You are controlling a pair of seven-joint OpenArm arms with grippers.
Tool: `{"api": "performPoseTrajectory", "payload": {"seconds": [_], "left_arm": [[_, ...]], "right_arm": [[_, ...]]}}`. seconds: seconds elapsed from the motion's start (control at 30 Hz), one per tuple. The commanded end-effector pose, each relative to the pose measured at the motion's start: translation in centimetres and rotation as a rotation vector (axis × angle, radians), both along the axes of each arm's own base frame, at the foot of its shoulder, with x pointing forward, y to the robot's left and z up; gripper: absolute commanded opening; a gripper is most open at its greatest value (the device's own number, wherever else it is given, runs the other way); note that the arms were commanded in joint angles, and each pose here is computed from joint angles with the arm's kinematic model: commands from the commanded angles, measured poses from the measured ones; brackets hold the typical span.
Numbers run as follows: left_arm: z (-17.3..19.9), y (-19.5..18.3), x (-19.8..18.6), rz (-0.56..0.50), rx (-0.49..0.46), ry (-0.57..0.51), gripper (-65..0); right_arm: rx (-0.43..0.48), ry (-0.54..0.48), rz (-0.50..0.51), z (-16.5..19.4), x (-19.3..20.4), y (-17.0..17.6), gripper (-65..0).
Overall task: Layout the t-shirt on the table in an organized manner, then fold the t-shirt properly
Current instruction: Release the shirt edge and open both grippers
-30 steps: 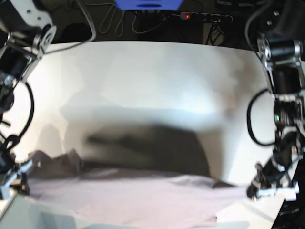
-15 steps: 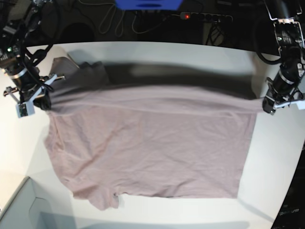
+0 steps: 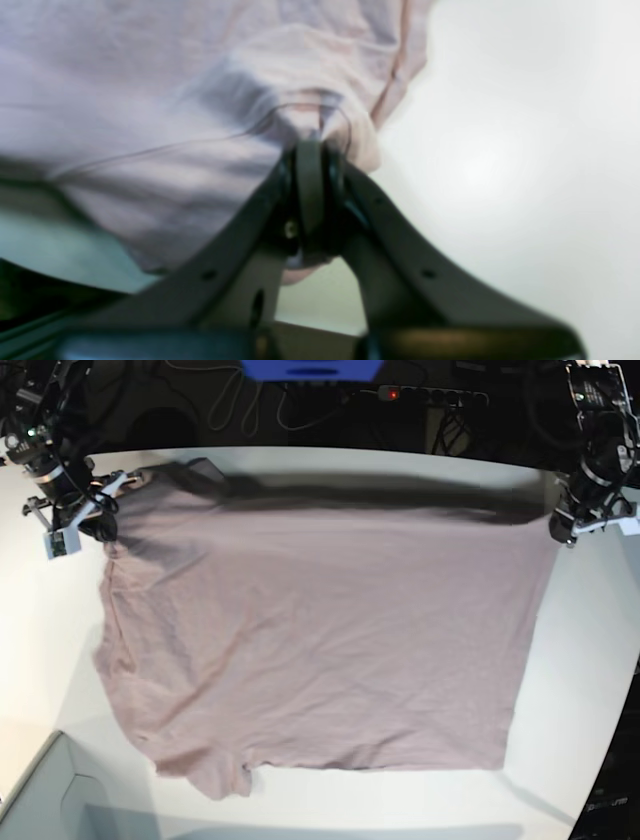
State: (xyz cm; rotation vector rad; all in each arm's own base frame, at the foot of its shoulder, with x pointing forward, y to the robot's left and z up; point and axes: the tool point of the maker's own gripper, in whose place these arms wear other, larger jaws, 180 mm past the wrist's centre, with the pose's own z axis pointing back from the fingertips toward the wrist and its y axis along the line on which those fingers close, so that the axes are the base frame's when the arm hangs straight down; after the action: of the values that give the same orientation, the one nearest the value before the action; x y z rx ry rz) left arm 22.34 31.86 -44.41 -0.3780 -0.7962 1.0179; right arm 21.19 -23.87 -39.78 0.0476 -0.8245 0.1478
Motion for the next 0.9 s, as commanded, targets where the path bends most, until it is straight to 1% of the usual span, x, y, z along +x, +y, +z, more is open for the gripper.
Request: {"api": "performPoseTrajectory", "payload": {"seconds": [0.0,0.1,0.33,0.37,0.43,0.5,0.67,0.77,0.87], "left_arm": [[0.8,0.3,0.4,-0.002,0.006,-0.024,-65.0],[0.4,0.3,-0.4,-0.001,0.004,-0.007,-65.0],[0.5,-0.1,-0.2,-0.027,-0.004,-0.001,-64.8],[0.5,-0.4,-0.3,-0.041,-0.017,0.005,-64.5],[0.2,-1.2,-0.5,-0.075,-0.051,0.03,-61.9],[0.1,-1.5,-0.6,-0.089,-0.064,0.04,-60.0],[-0.3,-1.6,-1.0,-0.081,-0.072,0.048,-59.8],[-0.4,-1.7,-1.1,-0.083,-0.075,0.053,-59.7],[-0.3,-1.4,-1.2,-0.077,-0.073,0.054,-59.3]], "right_arm": [[-0.003,-0.026,-0.003,0.6,0.3,-0.4,-65.0],[0.004,-0.019,-0.007,0.2,0.2,-0.4,-65.0],[-0.001,-0.027,0.0,0.6,0.7,-0.3,-65.0],[-0.004,-0.028,-0.002,0.6,0.7,-0.4,-63.5],[-0.006,-0.027,-0.003,0.7,0.6,-0.5,-58.2],[-0.006,-0.027,-0.003,0.7,0.6,-0.5,-52.7],[-0.007,-0.019,-0.004,0.5,0.3,-0.5,-39.4],[-0.012,-0.021,-0.034,0.6,0.0,-1.4,-35.1],[-0.027,-0.027,-0.07,0.9,-0.3,-2.7,-34.2]]}}
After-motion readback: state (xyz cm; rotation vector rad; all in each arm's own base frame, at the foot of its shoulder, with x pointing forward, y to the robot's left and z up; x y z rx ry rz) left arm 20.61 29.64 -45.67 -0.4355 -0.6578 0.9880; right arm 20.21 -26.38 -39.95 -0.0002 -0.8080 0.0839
